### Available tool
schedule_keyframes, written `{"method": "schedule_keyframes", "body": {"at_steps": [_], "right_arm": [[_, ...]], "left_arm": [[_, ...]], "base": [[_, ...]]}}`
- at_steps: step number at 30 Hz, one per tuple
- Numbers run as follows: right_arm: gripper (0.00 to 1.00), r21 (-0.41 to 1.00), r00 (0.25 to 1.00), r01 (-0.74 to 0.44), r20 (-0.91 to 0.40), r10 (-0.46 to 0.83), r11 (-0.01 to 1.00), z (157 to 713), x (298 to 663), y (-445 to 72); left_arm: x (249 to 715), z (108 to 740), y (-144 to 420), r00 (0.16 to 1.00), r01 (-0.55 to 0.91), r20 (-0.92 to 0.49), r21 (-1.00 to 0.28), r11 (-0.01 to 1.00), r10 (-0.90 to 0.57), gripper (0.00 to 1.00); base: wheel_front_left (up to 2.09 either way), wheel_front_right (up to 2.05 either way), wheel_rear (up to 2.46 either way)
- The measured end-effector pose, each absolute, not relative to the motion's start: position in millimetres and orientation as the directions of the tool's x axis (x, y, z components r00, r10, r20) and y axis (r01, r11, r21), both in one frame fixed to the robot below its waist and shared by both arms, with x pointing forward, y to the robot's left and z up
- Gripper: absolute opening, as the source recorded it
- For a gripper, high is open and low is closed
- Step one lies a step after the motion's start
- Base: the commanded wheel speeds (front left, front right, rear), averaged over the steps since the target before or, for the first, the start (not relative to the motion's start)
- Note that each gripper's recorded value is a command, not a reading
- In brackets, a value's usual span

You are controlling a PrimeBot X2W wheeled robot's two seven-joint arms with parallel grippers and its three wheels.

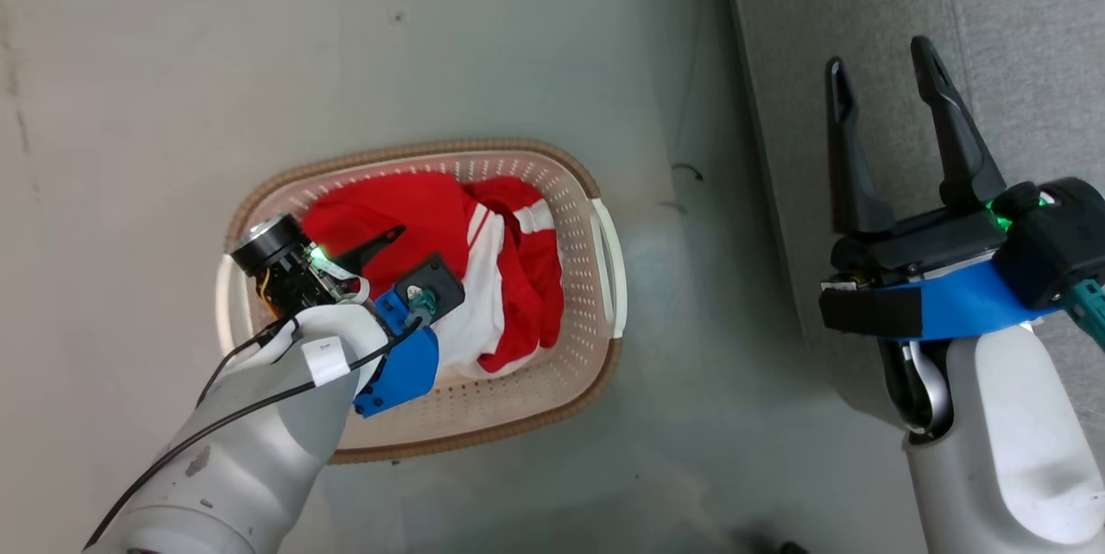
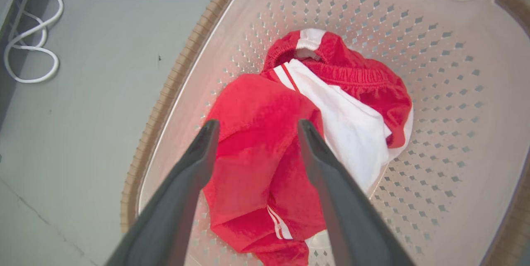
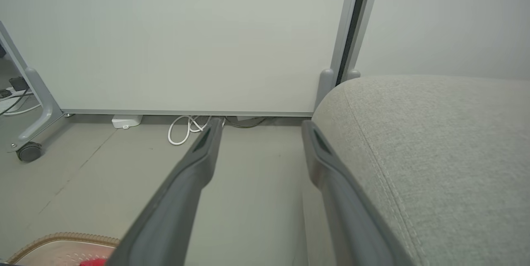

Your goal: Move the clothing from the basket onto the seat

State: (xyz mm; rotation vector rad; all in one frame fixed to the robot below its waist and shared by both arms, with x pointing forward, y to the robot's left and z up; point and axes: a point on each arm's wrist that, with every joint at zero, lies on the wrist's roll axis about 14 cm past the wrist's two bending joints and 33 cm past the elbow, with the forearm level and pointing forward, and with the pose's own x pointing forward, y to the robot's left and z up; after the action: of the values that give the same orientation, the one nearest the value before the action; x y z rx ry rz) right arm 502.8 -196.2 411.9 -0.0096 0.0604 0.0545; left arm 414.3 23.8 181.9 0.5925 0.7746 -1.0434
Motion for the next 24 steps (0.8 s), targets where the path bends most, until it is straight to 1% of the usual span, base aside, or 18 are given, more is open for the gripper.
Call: {"method": "schedule_keyframes", "body": {"at_steps": [6,10,12,15,18,22,24], "right_arm": [[1.0,-0.011,0.994,-0.044,-0.101,0.042,0.999,389,507,-202],[1.0,-0.014,0.992,-0.036,-0.122,0.034,0.999,374,510,-206],[1.0,-0.015,0.991,-0.034,-0.13,0.032,0.999,368,512,-206],[1.0,-0.013,0.99,-0.031,-0.141,0.029,0.999,359,513,-208],[1.0,-0.014,0.988,-0.027,-0.153,0.024,1.0,350,513,-210],[1.0,-0.018,0.985,-0.026,-0.17,0.022,1.0,337,514,-211],[1.0,-0.017,0.984,-0.024,-0.179,0.021,1.0,331,514,-212]], "left_arm": [[394,146,28,0.174,0.96,-0.861,0.04,0.277,-0.478,1.0],[390,128,29,0.129,0.975,-0.879,0.027,0.222,-0.46,1.0],[386,119,30,0.109,0.976,-0.89,0.011,0.217,-0.443,1.0],[376,105,33,0.072,0.969,-0.907,-0.035,0.245,-0.415,1.0],[368,94,32,0.036,0.972,-0.914,-0.062,0.227,-0.404,1.0],[376,80,35,0.033,0.972,-0.921,-0.061,0.227,-0.388,1.0],[374,72,38,0.018,0.974,-0.927,-0.067,0.215,-0.374,1.0]], "base": [[0.0,0.0,0.0],[0.0,0.0,0.0],[0.0,0.0,0.0],[0.0,0.0,0.0],[0.0,0.0,0.0],[0.0,0.0,0.0],[0.0,0.0,0.0]]}}
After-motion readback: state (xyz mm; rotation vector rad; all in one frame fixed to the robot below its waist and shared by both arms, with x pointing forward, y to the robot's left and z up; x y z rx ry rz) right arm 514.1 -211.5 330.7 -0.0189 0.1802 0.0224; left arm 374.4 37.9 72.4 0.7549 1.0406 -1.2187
